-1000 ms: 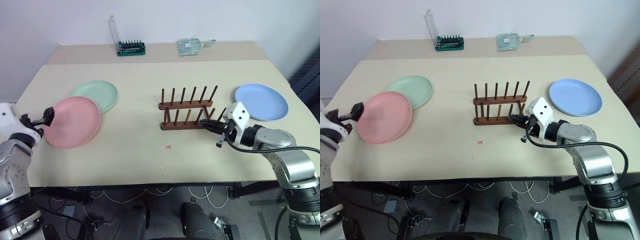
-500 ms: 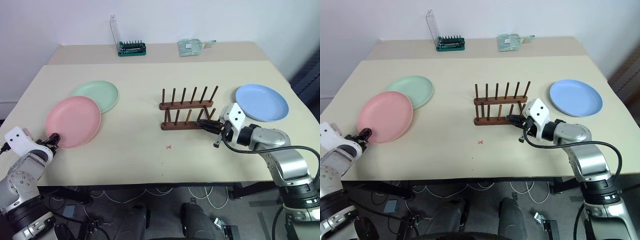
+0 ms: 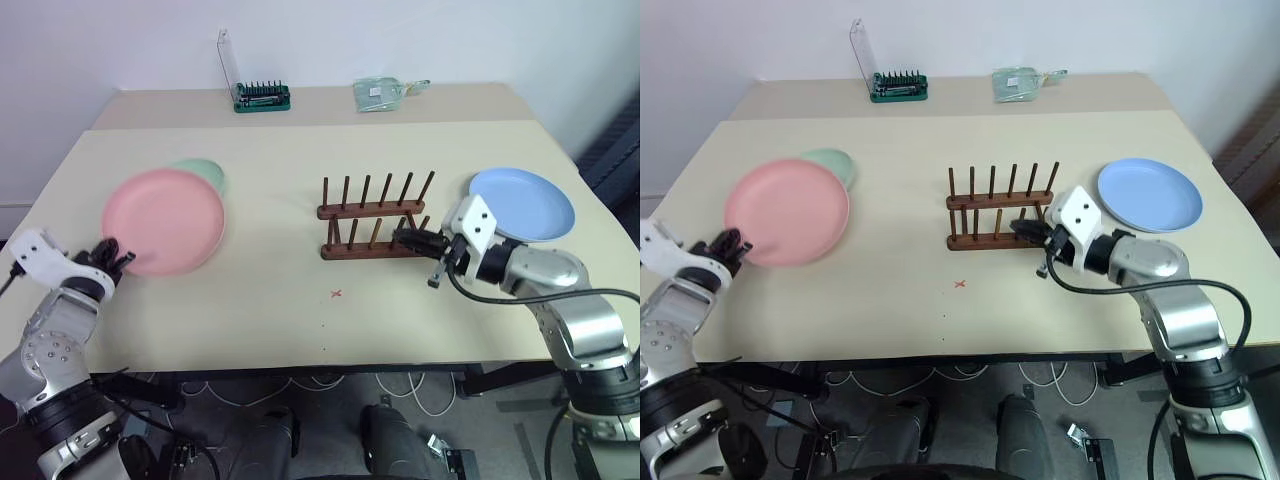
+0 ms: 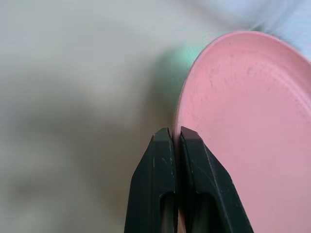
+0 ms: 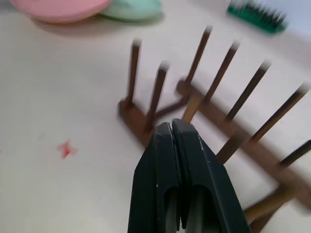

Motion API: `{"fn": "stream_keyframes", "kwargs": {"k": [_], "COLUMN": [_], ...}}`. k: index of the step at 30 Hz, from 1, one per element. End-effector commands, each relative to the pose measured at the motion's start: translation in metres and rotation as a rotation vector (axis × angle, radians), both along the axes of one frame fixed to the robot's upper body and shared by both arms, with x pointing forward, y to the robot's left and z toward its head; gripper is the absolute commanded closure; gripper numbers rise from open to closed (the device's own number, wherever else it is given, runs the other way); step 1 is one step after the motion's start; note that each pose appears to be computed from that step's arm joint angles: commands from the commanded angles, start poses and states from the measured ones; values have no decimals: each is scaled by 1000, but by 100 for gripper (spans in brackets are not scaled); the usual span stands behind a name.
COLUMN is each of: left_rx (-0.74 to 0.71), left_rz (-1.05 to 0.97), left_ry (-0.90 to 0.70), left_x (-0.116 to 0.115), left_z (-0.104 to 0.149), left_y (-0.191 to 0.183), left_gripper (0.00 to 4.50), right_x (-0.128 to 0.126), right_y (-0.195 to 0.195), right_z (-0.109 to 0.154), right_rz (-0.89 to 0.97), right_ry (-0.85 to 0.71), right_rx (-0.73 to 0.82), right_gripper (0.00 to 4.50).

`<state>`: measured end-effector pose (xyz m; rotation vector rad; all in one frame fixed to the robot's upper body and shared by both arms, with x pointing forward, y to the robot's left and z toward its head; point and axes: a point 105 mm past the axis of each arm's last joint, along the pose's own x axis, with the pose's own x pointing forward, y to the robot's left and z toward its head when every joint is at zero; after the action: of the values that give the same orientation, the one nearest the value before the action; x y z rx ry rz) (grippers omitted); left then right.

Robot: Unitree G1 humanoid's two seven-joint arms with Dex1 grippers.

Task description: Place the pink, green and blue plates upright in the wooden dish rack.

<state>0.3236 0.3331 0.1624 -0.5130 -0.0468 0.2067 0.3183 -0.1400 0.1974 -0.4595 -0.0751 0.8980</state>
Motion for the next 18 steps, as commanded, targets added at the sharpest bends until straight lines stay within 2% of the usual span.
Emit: {"fn": "stream_keyframes", "kwargs": {"k": [1, 2, 3, 5, 8, 9, 11, 18], "left_rx": [117, 151, 202, 276, 348, 347, 336, 306], "left_rz": [-53, -80, -105, -133, -182, -200, -237, -398], "left_ry": [-155, -179, -193, -202, -244, -265, -307, -363], "left_x": [7, 13, 19, 26, 35, 38, 40, 38], "left_z": [54, 67, 78, 91, 111, 118, 130, 149], "left_y": [-21, -35, -49, -68, -97, -107, -122, -174], "left_gripper": [447, 450, 450, 450, 450, 450, 450, 450], "right_x": [-8, -9, -9, -8, 3, 7, 13, 26], "right_y": [23, 35, 45, 58, 75, 80, 88, 106], "right_z": [31, 38, 44, 51, 51, 50, 50, 54], "right_rz": [81, 115, 135, 154, 162, 163, 175, 178], "right_ry": [-128, -171, -226, -320, -495, -538, -600, -825], "right_rx": [-50, -70, -99, -156, -337, -375, -414, -544], "right_gripper": [450, 399, 373, 279, 118, 77, 77, 77]}}
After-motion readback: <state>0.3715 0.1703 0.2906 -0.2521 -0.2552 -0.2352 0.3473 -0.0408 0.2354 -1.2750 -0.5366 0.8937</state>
